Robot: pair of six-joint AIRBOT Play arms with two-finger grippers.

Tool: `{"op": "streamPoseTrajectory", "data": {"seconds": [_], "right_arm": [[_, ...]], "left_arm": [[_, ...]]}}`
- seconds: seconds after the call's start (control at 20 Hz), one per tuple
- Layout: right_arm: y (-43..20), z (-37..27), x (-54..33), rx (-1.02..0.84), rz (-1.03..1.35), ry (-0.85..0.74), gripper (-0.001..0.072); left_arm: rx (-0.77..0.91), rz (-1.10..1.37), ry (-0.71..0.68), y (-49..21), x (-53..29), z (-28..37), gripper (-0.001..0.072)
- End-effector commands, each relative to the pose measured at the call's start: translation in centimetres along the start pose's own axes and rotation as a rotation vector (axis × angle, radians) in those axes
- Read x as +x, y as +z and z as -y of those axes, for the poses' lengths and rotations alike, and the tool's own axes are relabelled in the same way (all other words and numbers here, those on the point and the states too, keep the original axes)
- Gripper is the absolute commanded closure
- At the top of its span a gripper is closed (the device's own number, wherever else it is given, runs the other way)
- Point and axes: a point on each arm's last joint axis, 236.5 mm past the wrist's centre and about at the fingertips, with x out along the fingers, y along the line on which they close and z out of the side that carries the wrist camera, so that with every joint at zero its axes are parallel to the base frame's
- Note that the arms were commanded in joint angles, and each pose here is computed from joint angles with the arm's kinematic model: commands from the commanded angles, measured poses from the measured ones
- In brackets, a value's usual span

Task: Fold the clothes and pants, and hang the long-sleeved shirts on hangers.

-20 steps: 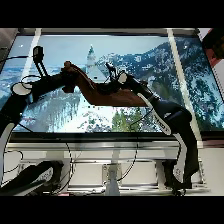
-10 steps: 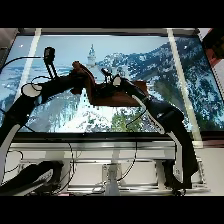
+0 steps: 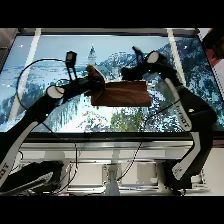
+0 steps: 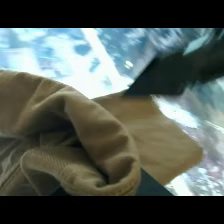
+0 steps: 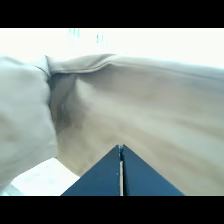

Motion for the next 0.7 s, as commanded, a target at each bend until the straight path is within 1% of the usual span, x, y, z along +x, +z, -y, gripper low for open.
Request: {"op": "streamPoseTrajectory", "data": {"seconds": [0.0,0.1,0.3,0.45,0.5,0.55,0.6,0.65], "right_arm": [[1.8,2.9,-8.7,0.015,0.093,-0.042,0.0702],[2.4,3.8,-12.3,0.008,0.145,-0.059,0.0702],[2.7,6.1,-16.8,0.005,0.201,-0.121,0.0702],[2.3,7.4,-17.7,0.028,0.195,-0.139,0.0701],[2.0,7.7,-17.7,0.030,0.185,-0.145,0.0701],[1.9,7.8,-17.7,0.030,0.182,-0.148,0.0700],[2.0,8.0,-17.8,0.029,0.184,-0.158,0.0676],[2.1,8.3,-17.9,0.027,0.187,-0.171,0.0633]], "left_arm": [[0.042,-0.038,-0.100,-0.8,4.8,5.6,0.0697],[0.028,-0.052,-0.164,-1.0,7.8,9.4,0.0697],[0.071,-0.049,-0.263,-1.3,12.4,15.4,0.0698],[0.070,-0.071,-0.228,-4.3,15.6,15.0,0.0693],[0.069,-0.106,-0.230,-6.1,16.3,14.8,0.0679],[0.070,-0.139,-0.238,-7.5,16.7,14.9,0.0525],[0.071,-0.167,-0.251,-8.8,16.9,15.3,0.0244],[0.067,-0.184,-0.265,-9.4,16.9,15.8,0.0125]]}}
